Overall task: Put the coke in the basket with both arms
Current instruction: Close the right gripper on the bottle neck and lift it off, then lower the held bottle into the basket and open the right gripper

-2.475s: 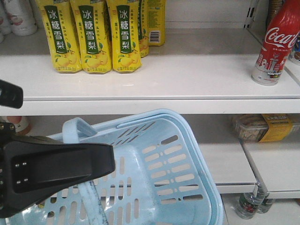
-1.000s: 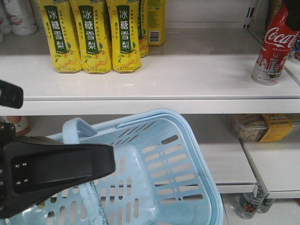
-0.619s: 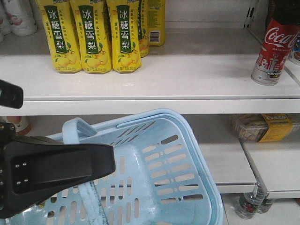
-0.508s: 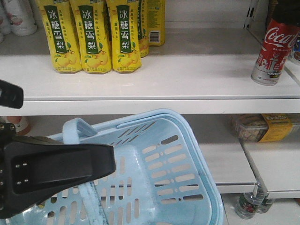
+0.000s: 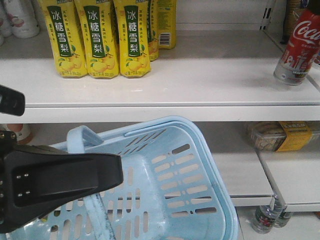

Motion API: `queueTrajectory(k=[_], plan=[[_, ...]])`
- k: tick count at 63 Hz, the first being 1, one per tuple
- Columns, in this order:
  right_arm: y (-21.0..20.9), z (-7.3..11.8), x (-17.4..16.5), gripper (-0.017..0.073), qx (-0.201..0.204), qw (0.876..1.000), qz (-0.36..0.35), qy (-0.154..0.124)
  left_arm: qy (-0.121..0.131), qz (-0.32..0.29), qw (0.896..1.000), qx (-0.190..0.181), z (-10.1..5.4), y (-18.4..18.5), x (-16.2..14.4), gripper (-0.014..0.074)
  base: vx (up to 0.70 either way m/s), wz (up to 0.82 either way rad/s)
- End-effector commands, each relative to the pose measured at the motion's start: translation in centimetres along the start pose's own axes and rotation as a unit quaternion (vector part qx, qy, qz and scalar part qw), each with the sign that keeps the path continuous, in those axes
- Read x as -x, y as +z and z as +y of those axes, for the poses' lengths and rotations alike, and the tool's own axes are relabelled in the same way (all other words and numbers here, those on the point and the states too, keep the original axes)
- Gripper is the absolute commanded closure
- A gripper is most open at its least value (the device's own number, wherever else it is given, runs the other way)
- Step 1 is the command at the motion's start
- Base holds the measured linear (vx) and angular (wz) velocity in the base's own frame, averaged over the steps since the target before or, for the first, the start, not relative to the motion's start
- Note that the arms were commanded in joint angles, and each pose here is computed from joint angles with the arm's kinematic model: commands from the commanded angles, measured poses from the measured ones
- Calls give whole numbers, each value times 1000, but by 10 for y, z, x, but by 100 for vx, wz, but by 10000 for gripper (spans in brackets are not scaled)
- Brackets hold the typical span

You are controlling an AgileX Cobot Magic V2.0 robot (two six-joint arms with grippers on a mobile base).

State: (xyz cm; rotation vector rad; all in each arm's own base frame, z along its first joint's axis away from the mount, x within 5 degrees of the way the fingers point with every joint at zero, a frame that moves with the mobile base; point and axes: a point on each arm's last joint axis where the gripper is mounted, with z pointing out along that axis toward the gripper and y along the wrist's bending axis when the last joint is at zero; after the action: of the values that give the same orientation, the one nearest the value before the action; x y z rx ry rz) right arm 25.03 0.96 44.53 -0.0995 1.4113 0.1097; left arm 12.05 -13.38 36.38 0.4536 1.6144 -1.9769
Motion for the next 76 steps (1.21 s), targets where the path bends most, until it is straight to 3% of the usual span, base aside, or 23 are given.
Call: queueTrajectory(k=[1,6,14,28,38,49,63,72,76], plan=[[-42,19,46,569,71,993,-90,-2,2,-20,998,-58,-19,1,7,599,0,0],[-67,34,52,567,132,987,-95,-12,2,-20,998,-58,-19,1,7,599,0,0],[-95,57,47,564,246,968,-34,14,2,-20,998,-58,-19,1,7,599,0,0],[-124,81,42,564,393,916,44,60,2,-20,998,-58,-19,1,7,599,0,0],[-119,85,35,564,426,896,83,96,2,-20,998,-58,-19,1,7,599,0,0],[-106,88,19,564,477,856,149,135,2,-20,998,-58,-19,1,7,599,0,0],[-85,86,6,564,479,845,175,160,2,-20,998,-58,-19,1,7,599,0,0],[-70,104,-7,564,498,827,193,173,2,-20,998,-58,-19,1,7,599,0,0],[-63,113,-12,564,496,829,196,168,2,-20,998,-58,-19,1,7,599,0,0]])
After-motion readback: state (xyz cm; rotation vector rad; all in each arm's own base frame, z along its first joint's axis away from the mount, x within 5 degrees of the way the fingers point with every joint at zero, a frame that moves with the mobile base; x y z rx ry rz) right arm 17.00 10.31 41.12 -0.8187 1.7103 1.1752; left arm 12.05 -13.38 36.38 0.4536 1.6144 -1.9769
